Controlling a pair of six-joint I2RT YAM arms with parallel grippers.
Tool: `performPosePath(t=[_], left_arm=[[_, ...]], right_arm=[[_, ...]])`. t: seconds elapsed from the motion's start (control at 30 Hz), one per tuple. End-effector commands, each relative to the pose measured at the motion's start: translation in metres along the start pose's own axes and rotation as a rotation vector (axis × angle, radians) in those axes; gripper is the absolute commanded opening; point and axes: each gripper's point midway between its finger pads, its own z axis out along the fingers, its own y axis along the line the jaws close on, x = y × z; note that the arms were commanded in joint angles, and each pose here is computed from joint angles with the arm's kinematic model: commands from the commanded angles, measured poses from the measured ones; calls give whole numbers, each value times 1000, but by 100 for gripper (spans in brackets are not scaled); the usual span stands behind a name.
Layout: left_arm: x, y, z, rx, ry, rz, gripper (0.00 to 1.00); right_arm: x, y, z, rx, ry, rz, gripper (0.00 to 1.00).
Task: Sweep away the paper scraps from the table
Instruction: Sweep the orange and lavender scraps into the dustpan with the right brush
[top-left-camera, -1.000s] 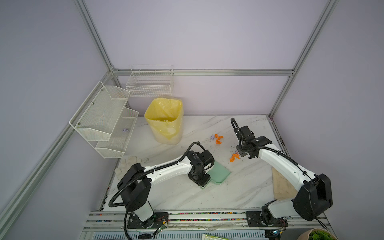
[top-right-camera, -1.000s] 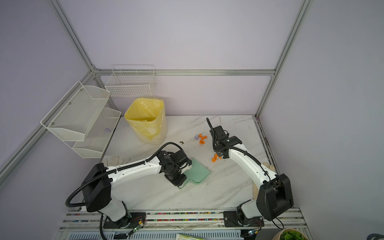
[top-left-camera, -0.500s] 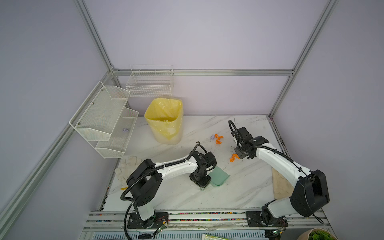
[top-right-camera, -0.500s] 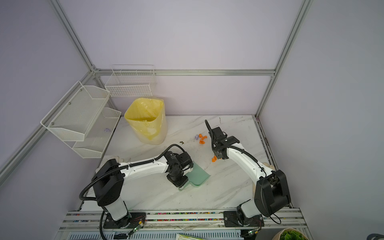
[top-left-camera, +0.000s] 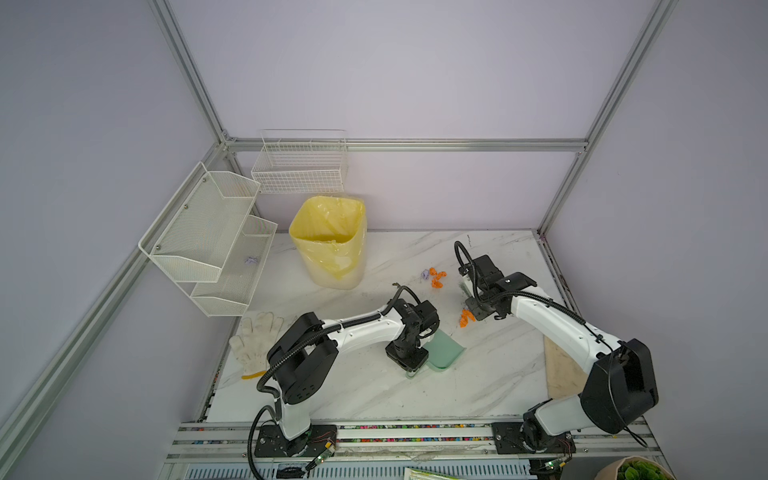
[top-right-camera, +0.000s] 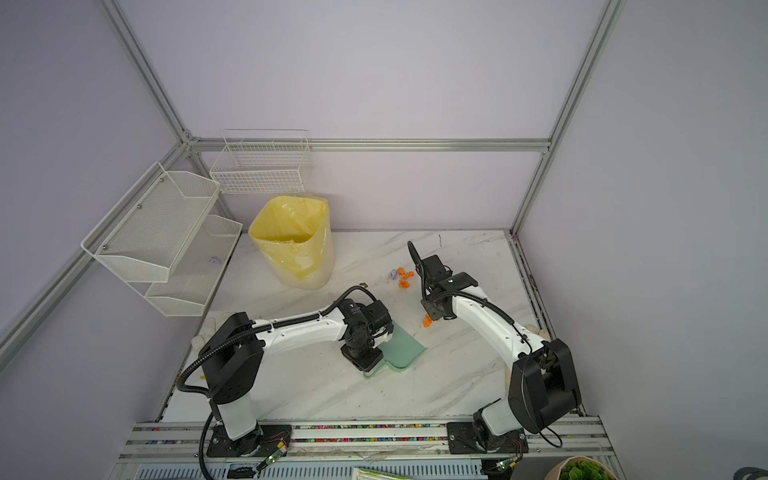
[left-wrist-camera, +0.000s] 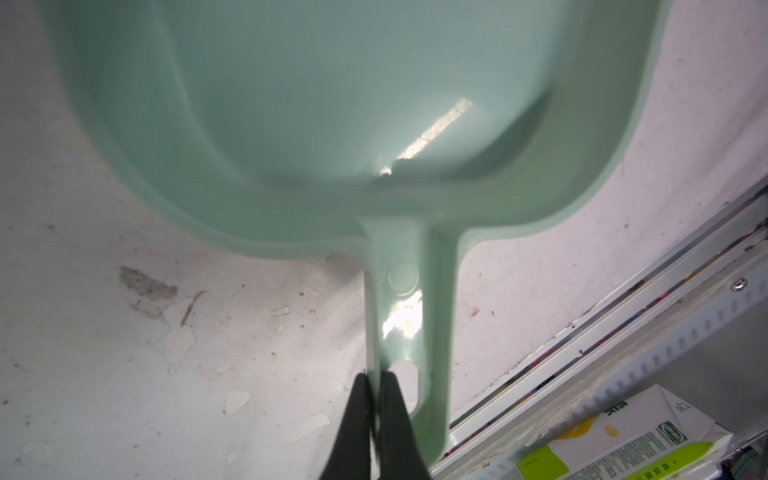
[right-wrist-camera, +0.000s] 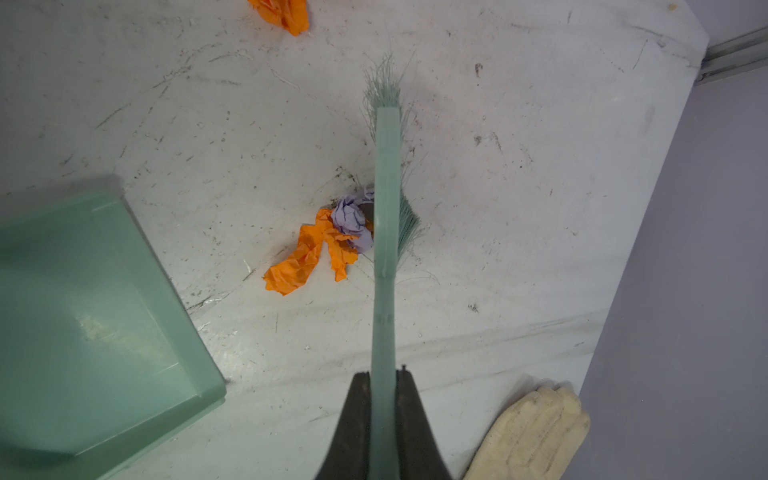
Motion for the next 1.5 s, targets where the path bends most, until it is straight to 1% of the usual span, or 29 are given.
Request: performPosePath(t=[0.0, 0.13, 0.4, 0.47, 0.73, 1.07, 1.1, 1.27, 1.33, 1.47], left_arm=[[-29, -13, -25, 45, -83, 32, 0], [-35, -10, -25, 48, -83, 24, 0], [-47, -11, -26, 64, -84, 14, 0], [-49, -10, -26, 67, -85, 9, 0], [-60, 0, -24, 62, -91, -16, 0], [-64, 19, -30, 56, -106, -54, 0], [-64, 21, -31, 50, -109, -55, 0], [-61, 28, -32, 44, -112, -70, 0], [-59, 32, -33, 38, -115, -74, 0], [-57, 32, -37, 45, -129, -63, 0]], right_arm=[[6, 6, -15, -45, -5, -25, 0], [3, 10, -22, -77, -23, -32, 0], [4, 29, -20, -144, 4, -85, 0], [1, 29, -23, -147, -4, -87, 0], [-5, 45, -40, -253, -56, -121, 0], [-5, 79, -59, -355, -98, -223, 0], [-8, 76, -69, -355, -134, -216, 0], [-26, 76, -95, -398, -241, -178, 0], [-32, 74, -99, -396, -268, -124, 0], [-38, 56, -95, -296, -262, -34, 0]])
